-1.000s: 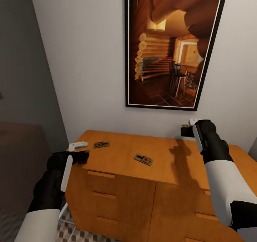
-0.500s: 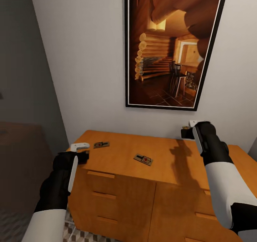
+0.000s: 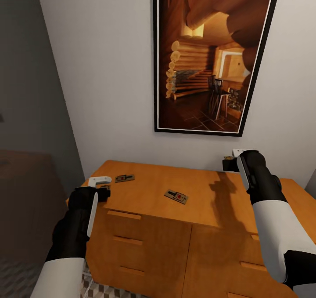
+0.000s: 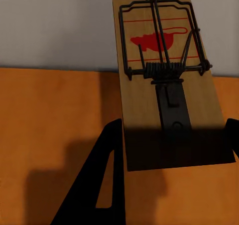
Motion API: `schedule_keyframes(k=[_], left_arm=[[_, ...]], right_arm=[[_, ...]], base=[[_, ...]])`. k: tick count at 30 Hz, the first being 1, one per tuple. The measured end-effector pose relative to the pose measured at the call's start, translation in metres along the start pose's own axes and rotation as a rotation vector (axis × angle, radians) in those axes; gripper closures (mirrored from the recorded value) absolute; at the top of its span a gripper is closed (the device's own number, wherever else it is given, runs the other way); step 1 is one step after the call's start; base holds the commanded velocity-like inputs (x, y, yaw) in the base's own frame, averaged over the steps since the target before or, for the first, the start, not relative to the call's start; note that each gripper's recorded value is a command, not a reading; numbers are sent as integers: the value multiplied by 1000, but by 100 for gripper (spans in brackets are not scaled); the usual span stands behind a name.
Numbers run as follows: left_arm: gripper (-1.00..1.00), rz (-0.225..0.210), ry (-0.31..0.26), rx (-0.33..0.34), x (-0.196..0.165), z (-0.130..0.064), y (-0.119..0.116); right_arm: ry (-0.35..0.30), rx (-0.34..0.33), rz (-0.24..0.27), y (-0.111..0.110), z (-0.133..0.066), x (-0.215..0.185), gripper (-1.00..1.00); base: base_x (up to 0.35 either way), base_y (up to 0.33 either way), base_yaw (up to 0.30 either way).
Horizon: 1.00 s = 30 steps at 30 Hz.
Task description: Take the four mousetraps from the cabinet in the bathroom and place them on the bathroom floor. Make sure all four end up on the same floor surface, and ensure that at least two of them are either under or directly next to the same bathroom sink.
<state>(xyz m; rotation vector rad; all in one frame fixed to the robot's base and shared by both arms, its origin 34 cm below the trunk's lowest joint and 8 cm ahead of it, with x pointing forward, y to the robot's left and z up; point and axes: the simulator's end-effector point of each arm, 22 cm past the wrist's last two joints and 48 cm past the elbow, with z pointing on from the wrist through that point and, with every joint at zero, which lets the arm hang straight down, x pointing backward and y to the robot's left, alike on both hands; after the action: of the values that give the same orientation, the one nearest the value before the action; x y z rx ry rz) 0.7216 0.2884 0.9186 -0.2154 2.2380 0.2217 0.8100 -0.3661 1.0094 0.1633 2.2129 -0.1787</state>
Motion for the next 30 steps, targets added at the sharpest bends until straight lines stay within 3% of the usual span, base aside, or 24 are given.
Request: schedule_keyframes(k=[22, 30], left_arm=[[-100, 2, 7, 22, 3, 1, -11], [-100, -2, 7, 32, 2, 0, -14]], right_arm=[[14, -5, -5, 5, 3, 9, 100], [-1, 20, -10, -7, 0, 5, 100]], base=[[0, 0, 0], [0, 0, 0]])
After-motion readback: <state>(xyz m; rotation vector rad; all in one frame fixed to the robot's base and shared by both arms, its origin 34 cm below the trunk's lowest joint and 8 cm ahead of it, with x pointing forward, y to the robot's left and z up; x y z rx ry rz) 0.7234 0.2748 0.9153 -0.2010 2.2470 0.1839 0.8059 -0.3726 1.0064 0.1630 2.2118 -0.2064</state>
